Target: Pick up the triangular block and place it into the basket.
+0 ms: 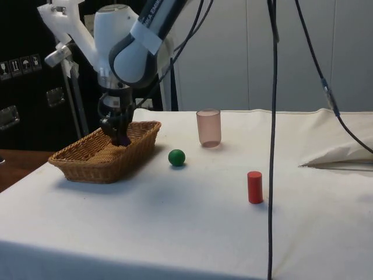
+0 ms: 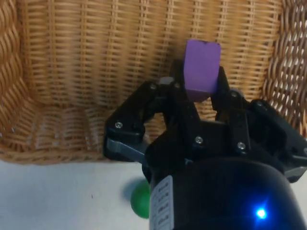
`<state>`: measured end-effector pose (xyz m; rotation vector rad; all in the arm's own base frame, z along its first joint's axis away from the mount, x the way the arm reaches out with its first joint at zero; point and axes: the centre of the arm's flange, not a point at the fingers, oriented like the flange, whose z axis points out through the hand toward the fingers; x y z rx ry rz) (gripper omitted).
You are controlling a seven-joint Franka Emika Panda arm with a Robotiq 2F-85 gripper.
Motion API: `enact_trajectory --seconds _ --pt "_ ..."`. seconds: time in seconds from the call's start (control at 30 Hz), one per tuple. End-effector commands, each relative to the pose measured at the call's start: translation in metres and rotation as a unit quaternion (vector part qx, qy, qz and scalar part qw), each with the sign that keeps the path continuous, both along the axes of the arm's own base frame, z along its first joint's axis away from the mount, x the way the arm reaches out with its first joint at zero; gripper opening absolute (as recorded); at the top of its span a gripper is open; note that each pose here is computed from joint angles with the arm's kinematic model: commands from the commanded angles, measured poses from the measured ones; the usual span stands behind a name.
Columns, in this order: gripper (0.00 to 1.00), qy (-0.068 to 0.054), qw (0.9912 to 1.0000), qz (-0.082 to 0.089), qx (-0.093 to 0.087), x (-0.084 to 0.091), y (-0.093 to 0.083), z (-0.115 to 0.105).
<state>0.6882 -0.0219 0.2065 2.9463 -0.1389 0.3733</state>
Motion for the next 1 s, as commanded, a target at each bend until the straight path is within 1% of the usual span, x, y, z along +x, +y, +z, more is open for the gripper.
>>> enact_trajectory --seconds 0.0,0.07,0.1,0.13,0.2,0.23,0.3,0.43,0.47,0.5,0.7,0.73,0.77,0.8,0.97 --pt "0.34 -0.005 0.99994 0.001 0.010 0.004 0.001 -0.003" --pt "0.34 -0.008 0.99991 0.000 0.011 0.007 0.001 -0.006" --pt "0.34 -0.004 0.99999 -0.002 0.003 0.005 0.001 -0.004" --pt "0.34 -0.010 0.99988 -0.001 0.012 0.009 0.002 -0.007" --pt "0.34 -0.014 0.99981 -0.002 0.014 0.013 0.002 -0.010" --pt "0.36 -0.015 0.99978 -0.003 0.014 0.015 0.002 -0.012" --pt "0.43 -0.017 0.99974 -0.003 0.015 0.017 0.002 -0.013" --pt "0.62 -0.019 0.99968 -0.004 0.016 0.019 0.002 -0.015" --pt "0.66 -0.017 0.99980 -0.007 0.008 0.018 0.001 -0.014" --pt "0.71 -0.019 0.99968 -0.004 0.016 0.019 0.002 -0.016" --pt "0.98 -0.020 0.99965 -0.004 0.017 0.019 0.003 -0.016" --pt "1.00 -0.021 0.99964 -0.004 0.017 0.020 0.003 -0.016" --pt "1.00 -0.017 0.99979 -0.007 0.008 0.018 0.001 -0.015" --pt "1.00 -0.020 0.99965 -0.005 0.017 0.019 0.003 -0.017" --pt "1.00 -0.022 0.99961 -0.009 0.015 0.020 0.003 -0.009"
